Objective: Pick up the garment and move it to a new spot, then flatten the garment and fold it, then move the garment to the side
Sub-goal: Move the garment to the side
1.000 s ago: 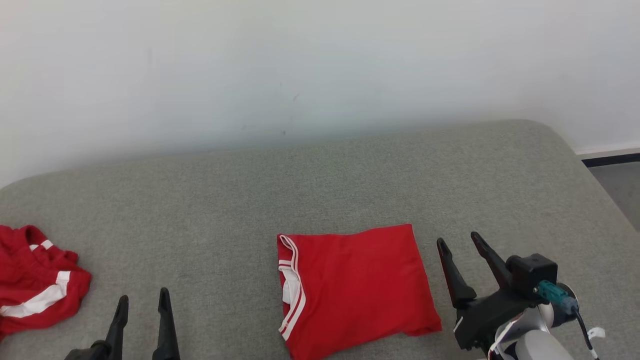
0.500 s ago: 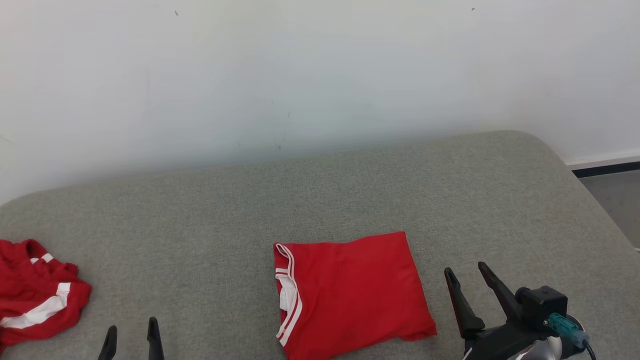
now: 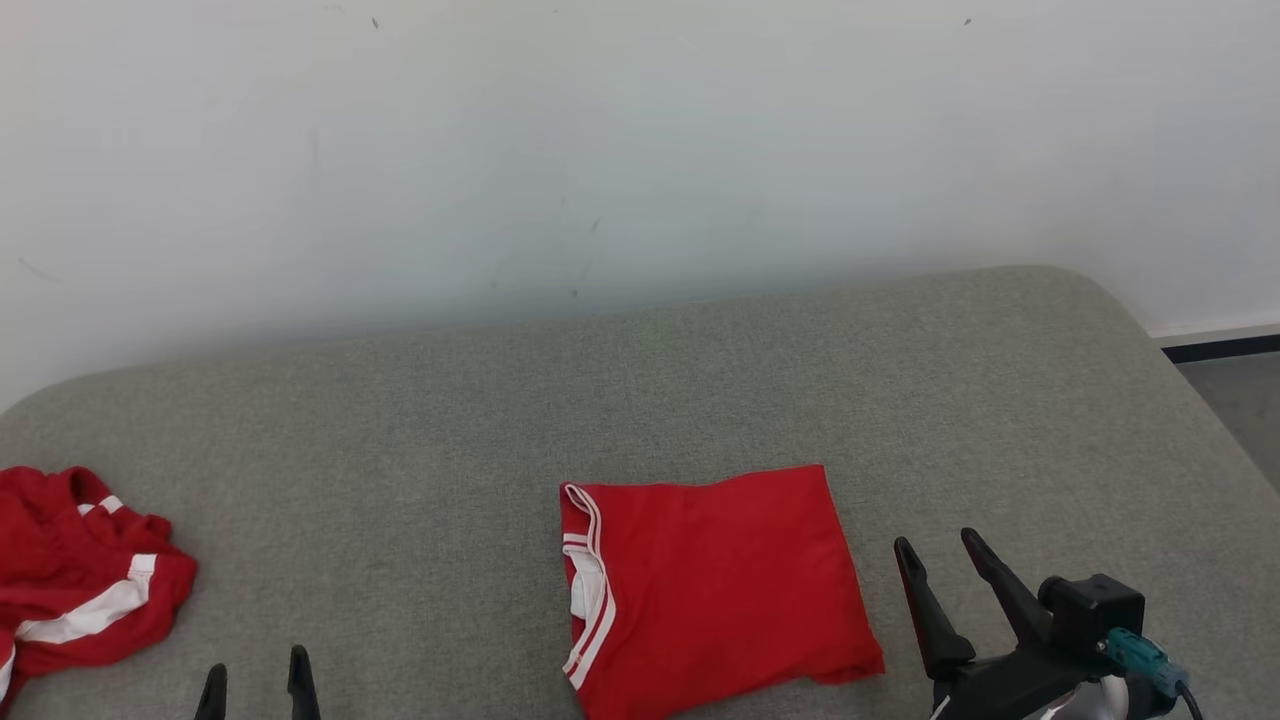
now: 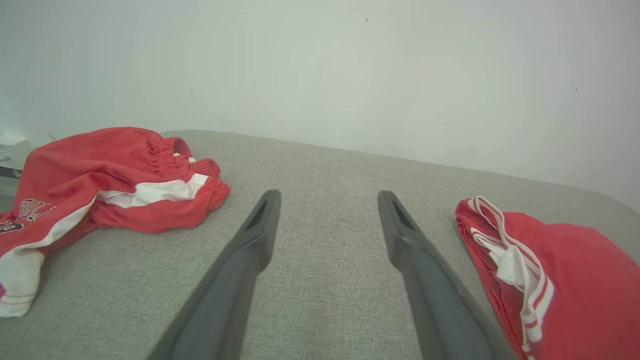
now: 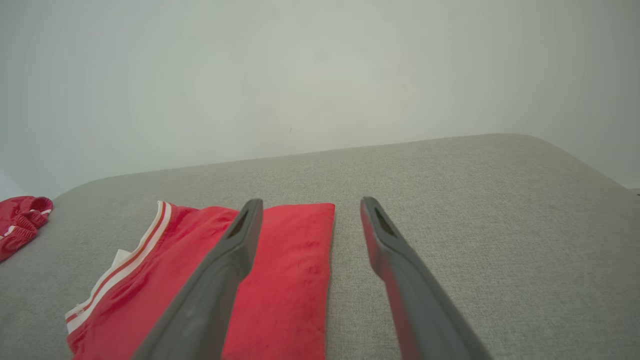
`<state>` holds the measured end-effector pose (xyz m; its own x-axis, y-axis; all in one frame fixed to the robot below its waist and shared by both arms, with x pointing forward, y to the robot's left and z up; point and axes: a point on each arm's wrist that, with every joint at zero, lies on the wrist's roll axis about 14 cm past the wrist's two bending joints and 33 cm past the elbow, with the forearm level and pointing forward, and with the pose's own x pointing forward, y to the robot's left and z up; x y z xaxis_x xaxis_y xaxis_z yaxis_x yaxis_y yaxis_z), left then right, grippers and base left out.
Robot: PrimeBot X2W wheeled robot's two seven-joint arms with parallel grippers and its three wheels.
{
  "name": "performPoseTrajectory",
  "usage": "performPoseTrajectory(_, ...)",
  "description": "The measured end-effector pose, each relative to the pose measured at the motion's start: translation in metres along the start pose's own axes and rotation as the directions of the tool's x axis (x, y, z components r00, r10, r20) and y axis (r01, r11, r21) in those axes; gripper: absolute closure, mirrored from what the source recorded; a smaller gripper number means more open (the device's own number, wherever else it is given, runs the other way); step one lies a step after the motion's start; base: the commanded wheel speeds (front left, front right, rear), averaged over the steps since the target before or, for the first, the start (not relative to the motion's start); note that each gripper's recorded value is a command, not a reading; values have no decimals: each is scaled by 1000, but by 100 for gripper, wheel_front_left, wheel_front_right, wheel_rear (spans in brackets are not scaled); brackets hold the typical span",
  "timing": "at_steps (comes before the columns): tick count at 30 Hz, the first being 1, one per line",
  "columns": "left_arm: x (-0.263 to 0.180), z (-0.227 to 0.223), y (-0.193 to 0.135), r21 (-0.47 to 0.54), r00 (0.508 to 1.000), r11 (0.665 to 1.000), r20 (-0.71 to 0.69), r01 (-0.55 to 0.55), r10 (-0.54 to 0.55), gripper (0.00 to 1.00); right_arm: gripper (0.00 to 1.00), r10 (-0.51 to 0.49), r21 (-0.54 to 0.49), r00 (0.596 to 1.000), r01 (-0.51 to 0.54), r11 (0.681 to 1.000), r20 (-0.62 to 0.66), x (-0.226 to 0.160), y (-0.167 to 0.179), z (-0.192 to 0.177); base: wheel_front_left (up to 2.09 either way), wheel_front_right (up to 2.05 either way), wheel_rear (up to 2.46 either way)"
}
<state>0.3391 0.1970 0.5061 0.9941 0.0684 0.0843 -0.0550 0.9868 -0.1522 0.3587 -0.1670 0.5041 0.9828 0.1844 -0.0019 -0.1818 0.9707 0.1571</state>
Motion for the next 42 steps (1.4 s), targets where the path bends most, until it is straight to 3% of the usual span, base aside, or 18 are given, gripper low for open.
performPoseTrajectory(13,0,-1,-1,0,1000,1000,-1,-2,2,0,0,-15,19,1000,15,1000,-14,2,-3,-5,0,0,0)
performPoseTrajectory(21,-2,-4,-2,0,1000,1000,-11,0,0,0,0,-28,38,983,35,999,-181,25,-17,-18,0,0,0)
performPoseTrajectory(24,-3,-8,0,2,1000,1000,-26,-4,4,0,0,-31,15,951,38,999,-307,34,-23,-35,0,0,0)
performPoseTrajectory(29,1,-12,3,7,999,1000,-39,-17,17,0,0,-28,60,901,60,996,-432,55,-26,-55,0,0,0)
performPoseTrajectory(42,-3,-25,28,14,991,995,-84,-100,101,0,0,65,108,703,16,994,-708,68,6,-127,0,0,0)
